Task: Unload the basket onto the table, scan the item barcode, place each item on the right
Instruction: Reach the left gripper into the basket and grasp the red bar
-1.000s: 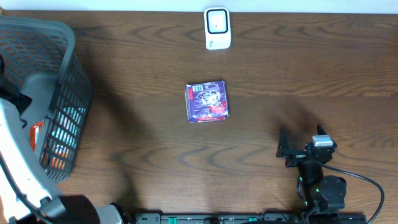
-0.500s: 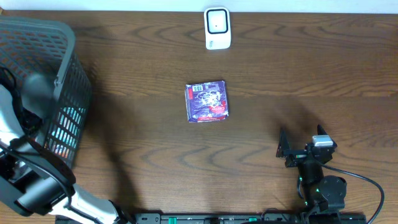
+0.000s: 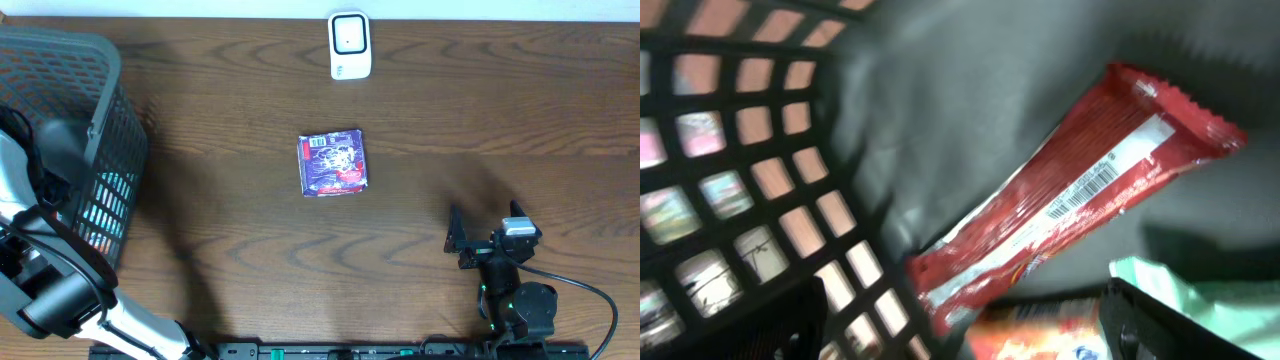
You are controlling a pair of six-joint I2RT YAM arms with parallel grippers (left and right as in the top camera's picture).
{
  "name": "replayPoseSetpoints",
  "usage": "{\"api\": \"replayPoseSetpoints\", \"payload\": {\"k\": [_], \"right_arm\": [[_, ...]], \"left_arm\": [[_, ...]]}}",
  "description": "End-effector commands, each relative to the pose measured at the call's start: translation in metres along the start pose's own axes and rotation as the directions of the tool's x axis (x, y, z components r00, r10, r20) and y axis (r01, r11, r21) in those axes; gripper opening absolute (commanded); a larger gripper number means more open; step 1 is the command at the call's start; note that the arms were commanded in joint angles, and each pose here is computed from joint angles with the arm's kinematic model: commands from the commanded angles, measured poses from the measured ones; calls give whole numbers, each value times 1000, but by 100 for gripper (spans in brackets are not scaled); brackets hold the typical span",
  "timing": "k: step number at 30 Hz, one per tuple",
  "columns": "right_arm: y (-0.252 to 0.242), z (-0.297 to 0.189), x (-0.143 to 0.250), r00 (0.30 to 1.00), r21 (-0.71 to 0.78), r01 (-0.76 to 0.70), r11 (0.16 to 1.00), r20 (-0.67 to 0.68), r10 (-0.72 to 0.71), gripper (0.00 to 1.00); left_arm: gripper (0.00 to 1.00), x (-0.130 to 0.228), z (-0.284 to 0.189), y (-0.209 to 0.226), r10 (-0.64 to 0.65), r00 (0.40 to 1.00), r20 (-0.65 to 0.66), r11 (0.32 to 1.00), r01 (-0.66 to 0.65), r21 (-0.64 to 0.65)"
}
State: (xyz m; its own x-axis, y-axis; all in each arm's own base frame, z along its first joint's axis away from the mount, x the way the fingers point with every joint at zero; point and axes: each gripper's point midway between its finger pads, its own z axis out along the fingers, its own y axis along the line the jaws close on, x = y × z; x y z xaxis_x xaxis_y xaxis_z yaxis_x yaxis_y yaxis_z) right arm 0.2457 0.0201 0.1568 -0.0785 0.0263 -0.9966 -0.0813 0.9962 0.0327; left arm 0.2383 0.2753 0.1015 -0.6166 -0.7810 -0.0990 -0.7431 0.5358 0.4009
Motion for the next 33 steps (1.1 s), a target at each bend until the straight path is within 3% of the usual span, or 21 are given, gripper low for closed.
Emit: {"api": "replayPoseSetpoints", "payload": {"k": [1, 4, 9, 18, 19, 21, 23, 25, 27, 28, 33], "right_arm": [[0, 0, 1, 1000, 1, 15, 1000, -1, -15, 99], [0, 0, 1, 1000, 1, 15, 1000, -1, -15, 99], [0, 0, 1, 1000, 1, 15, 1000, -1, -15, 99], [0, 0, 1, 1000, 1, 15, 1000, -1, -15, 99], [0, 0, 1, 1000, 1, 15, 1000, -1, -15, 99], [0, 0, 1, 1000, 1, 15, 1000, -1, -15, 99], [0, 0, 1, 1000, 1, 15, 1000, -1, -15, 99], [0, 0, 1, 1000, 1, 15, 1000, -1, -15, 99], [0, 0, 1, 1000, 1, 15, 1000, -1, -15, 99], [0, 0, 1, 1000, 1, 15, 1000, -1, -15, 99], [0, 0, 1, 1000, 1, 15, 1000, -1, -15, 99]], "left_arm": [[86, 7, 24, -12, 19, 999, -35, 1000, -18, 19], [86, 6, 35, -18, 42, 999, -10, 999, -42, 29], [86, 6, 44, -47, 114, 993, 16, 979, -115, 168], [86, 6, 71, -46, 120, 990, 68, 987, -127, 98], [78, 8, 74, -46, 122, 990, 64, 987, -128, 97], [50, 12, 77, -47, 125, 990, 59, 987, -131, 95], [42, 12, 78, -43, 127, 990, 57, 989, -131, 71], [42, 14, 78, -36, 131, 990, 51, 990, -133, 40], [23, 15, 76, -31, 135, 990, 44, 991, -136, 13], [9, 16, 75, -29, 136, 990, 43, 991, -137, 10], [7, 7, 47, -21, 121, 990, 77, 992, -122, 17]]}}
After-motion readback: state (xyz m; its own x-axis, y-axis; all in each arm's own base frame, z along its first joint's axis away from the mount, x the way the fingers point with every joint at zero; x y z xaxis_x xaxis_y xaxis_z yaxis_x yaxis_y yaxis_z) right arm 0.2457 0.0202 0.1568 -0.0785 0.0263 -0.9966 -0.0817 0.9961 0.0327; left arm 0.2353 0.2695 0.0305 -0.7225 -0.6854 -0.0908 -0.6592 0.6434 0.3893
